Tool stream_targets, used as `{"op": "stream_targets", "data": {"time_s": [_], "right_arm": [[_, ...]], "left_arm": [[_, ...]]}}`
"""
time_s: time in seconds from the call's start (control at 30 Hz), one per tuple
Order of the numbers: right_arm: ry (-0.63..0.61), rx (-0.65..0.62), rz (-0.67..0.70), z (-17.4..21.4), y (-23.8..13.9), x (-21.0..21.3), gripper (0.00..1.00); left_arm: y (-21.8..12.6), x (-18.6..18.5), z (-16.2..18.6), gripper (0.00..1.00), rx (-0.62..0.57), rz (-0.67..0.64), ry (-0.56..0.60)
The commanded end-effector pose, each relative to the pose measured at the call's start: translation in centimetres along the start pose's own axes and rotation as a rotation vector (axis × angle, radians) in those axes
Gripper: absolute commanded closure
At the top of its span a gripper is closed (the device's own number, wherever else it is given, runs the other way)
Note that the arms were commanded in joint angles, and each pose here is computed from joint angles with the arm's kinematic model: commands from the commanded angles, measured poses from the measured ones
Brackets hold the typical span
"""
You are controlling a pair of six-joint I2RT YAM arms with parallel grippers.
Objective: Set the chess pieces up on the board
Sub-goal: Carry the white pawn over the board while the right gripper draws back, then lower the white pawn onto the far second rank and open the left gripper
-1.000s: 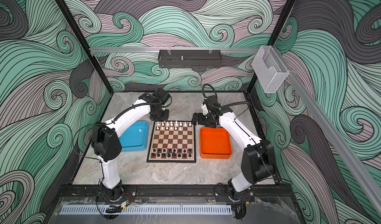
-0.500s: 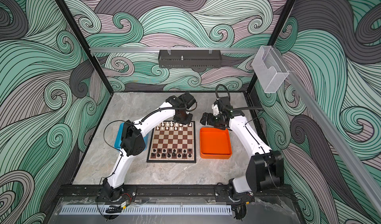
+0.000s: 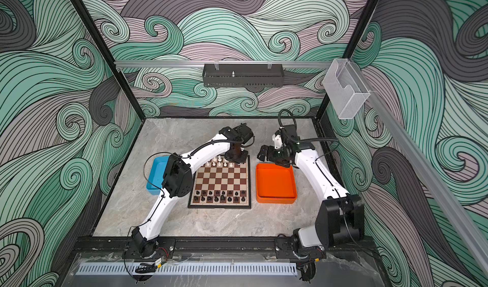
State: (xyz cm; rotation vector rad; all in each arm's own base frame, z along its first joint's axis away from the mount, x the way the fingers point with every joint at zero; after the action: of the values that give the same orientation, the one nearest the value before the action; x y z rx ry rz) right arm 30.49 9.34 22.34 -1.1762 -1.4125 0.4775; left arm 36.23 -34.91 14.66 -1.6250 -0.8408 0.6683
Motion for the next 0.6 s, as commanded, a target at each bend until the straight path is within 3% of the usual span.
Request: {"op": "stream_targets", "data": {"time_s": [0.0, 0.57], "right_arm": [[-0.004, 0.01, -0.004, 0.3, -0.2, -0.2, 0.01], [0.003, 0.033, 0.002, 0.1, 0.6, -0.3, 0.01]], "left_arm": [[0.2, 0.2, 0.0, 0.93, 0.016, -0.021, 0.014], [2.2, 1.0, 0.0, 0.93, 0.041, -0.07, 0.009]]}}
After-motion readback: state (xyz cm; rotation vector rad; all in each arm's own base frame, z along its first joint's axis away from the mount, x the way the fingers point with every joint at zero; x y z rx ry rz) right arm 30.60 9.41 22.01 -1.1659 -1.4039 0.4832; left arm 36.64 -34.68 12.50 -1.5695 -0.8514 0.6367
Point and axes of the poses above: each gripper's point midway between its finger pads, its own y axis out along the fingers, its own x axis along the line the jaws close on, z = x × y, the point moved 7 cm from there along -y, back along the fingers, and after that the axes turned 14 degrees about y, right-handed, at the moved point
